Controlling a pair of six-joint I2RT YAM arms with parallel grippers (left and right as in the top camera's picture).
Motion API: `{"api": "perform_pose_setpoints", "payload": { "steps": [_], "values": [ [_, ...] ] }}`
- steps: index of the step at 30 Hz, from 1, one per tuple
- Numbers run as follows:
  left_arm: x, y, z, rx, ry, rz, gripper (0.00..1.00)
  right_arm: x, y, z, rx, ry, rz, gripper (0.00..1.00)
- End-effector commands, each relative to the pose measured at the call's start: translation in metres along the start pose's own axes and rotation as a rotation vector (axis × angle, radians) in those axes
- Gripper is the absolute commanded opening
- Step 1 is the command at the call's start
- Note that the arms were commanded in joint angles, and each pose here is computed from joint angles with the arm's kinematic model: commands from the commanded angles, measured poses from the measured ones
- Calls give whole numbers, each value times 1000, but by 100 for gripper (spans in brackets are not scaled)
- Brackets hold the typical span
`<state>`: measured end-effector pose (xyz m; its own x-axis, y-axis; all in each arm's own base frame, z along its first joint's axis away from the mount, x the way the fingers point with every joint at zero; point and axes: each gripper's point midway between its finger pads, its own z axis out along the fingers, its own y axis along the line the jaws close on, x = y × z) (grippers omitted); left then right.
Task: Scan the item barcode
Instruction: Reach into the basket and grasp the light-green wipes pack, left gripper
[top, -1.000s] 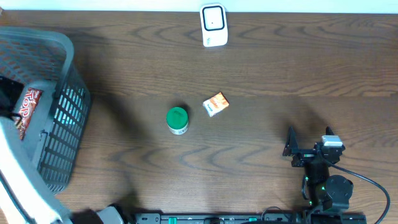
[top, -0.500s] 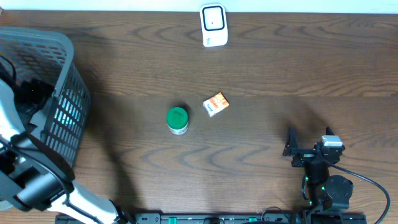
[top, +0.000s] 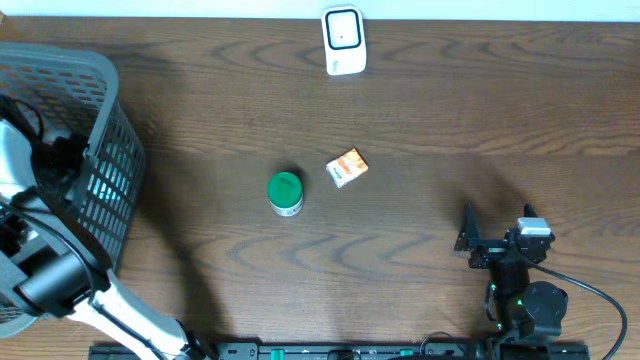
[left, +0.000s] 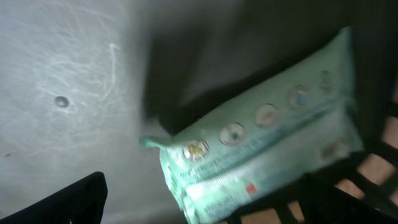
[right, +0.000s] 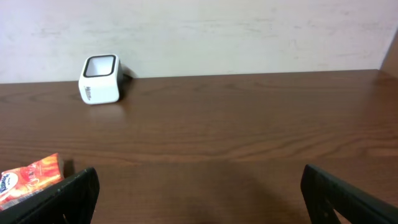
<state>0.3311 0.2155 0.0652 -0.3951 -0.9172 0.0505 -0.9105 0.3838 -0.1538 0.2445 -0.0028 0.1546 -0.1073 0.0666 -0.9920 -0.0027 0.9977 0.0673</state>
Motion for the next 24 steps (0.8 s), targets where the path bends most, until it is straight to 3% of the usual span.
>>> {"api": "perform_pose_setpoints", "payload": {
  "steps": [1,11,18,19,24],
  "values": [
    [7,5,18,-13,58,3,98,0,-3,-1,12,3,4,99],
    [11,9,42,-30,122,-8,98,0,-3,-1,12,3,4,99],
    [12,11,49,-34,127,-9,13,0,-3,-1,12,3,4,99],
    [11,10,49,-30,120,-8,8,0,-3,-1,12,3,4,99],
    [4,7,39,-15,94,-9,7,0,-3,-1,12,3,4,99]
  ]
}}
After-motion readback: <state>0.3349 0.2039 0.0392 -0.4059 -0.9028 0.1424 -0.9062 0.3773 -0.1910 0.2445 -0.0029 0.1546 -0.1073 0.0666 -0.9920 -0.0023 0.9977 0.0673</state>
